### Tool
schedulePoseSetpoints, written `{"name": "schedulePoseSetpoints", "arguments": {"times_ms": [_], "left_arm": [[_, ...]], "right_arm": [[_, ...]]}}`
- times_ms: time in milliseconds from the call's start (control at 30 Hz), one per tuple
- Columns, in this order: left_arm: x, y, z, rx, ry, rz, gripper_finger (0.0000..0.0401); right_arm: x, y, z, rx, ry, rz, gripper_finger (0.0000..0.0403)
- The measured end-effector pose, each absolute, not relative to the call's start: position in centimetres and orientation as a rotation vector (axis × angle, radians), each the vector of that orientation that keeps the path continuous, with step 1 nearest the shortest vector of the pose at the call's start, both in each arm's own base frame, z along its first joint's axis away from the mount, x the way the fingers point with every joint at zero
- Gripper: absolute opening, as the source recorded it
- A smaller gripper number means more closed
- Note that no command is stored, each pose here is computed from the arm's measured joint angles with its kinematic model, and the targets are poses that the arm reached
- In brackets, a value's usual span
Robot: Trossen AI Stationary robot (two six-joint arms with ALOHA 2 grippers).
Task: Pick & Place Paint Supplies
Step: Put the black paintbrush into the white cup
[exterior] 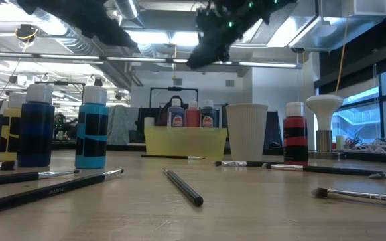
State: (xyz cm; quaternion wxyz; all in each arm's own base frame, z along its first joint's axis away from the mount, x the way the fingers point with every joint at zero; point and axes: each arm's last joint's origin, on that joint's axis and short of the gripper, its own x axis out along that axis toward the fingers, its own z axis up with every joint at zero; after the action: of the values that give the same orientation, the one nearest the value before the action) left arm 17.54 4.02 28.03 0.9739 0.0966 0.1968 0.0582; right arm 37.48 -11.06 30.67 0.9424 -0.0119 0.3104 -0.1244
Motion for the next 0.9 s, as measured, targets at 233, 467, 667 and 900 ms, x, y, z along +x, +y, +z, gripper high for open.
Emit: {"name": "schedulePoseSetpoints", "arguments": {"times_ms": [233,467,667,900], "left_arm": [[19.2,4.2,27.3,0.350,0.401,0.006,0.0244],[22.6,5.0,24.7,0.413,0.462,-0.030,0.0242],[25.3,5.6,22.3,0.417,0.477,-0.038,0.0242],[27.4,6.1,20.8,0.299,0.415,0.004,0.0242]], "right_arm": [[35.8,-7.0,35.6,-0.085,0.575,-0.159,0.0188],[31.8,-1.9,39.3,-0.092,0.549,-0.041,0.0188],[29.2,2.1,41.2,-0.082,0.511,0.072,0.0188],[28.2,5.1,41.6,-0.111,0.503,0.170,0.0188]]}}
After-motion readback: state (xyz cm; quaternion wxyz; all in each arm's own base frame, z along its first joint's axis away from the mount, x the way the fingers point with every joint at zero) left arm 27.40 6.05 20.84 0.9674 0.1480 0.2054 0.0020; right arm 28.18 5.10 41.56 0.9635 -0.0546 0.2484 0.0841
